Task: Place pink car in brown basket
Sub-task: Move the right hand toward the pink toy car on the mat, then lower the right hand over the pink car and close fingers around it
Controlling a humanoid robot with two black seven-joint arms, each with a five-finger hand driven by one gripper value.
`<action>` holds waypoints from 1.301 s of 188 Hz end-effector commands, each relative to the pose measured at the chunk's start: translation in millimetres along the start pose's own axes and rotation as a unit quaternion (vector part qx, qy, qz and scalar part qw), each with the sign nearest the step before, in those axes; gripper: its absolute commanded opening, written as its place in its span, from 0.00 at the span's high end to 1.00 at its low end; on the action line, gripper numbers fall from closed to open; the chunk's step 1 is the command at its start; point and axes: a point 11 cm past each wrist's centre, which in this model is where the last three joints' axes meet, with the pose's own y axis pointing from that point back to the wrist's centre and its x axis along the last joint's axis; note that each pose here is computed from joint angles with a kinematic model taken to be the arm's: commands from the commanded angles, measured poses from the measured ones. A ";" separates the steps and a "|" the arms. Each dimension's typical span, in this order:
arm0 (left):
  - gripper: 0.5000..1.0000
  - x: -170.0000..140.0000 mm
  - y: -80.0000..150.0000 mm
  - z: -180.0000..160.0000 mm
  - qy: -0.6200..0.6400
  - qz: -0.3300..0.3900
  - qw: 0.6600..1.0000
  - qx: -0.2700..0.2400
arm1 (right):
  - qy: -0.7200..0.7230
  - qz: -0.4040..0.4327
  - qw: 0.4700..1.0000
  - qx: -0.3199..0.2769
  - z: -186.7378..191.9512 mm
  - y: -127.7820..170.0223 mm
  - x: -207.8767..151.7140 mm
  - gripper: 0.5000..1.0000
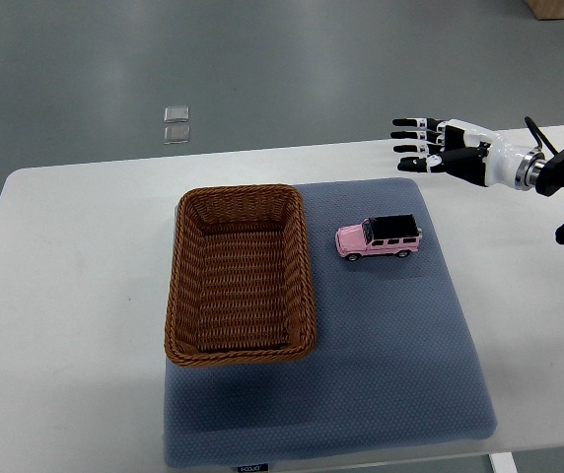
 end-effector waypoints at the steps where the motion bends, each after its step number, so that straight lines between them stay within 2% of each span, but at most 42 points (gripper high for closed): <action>1: 0.00 0.0 0.0 -0.7 0.000 0.000 1.000 0.001 | 0.118 -0.032 0.992 -0.016 -6.9 -4.3 -9.2 0.17; 54: 0.00 0.0 0.0 0.2 0.000 0.000 1.000 0.000 | 0.283 -0.098 0.953 -0.038 -21.2 -4.6 -32.1 0.17; 84: 0.00 0.0 0.0 0.2 0.000 0.000 1.000 0.000 | 0.334 -0.124 0.932 -0.066 -9.2 -8.8 -45.9 0.17; 130: 0.00 0.0 0.0 0.2 0.000 0.000 1.000 0.000 | 0.426 -0.060 0.899 -0.083 20.4 -16.2 -44.5 0.18; 150: 0.00 0.0 0.0 0.2 0.000 0.000 1.000 0.000 | 0.448 -0.063 0.887 -0.094 32.6 -14.8 -47.0 0.18; 202: 0.00 0.0 0.0 0.2 0.000 0.000 1.000 0.000 | 0.452 -0.064 0.885 -0.095 31.8 -16.3 -47.9 0.19; 232: 0.00 0.0 0.0 0.2 0.000 0.000 1.000 0.000 | 0.451 -0.060 0.885 -0.098 33.8 -17.1 -48.7 0.22; 244: 0.00 0.0 0.0 0.2 0.000 0.000 1.000 0.000 | 0.449 -0.059 0.886 -0.098 33.2 -17.3 -48.7 0.26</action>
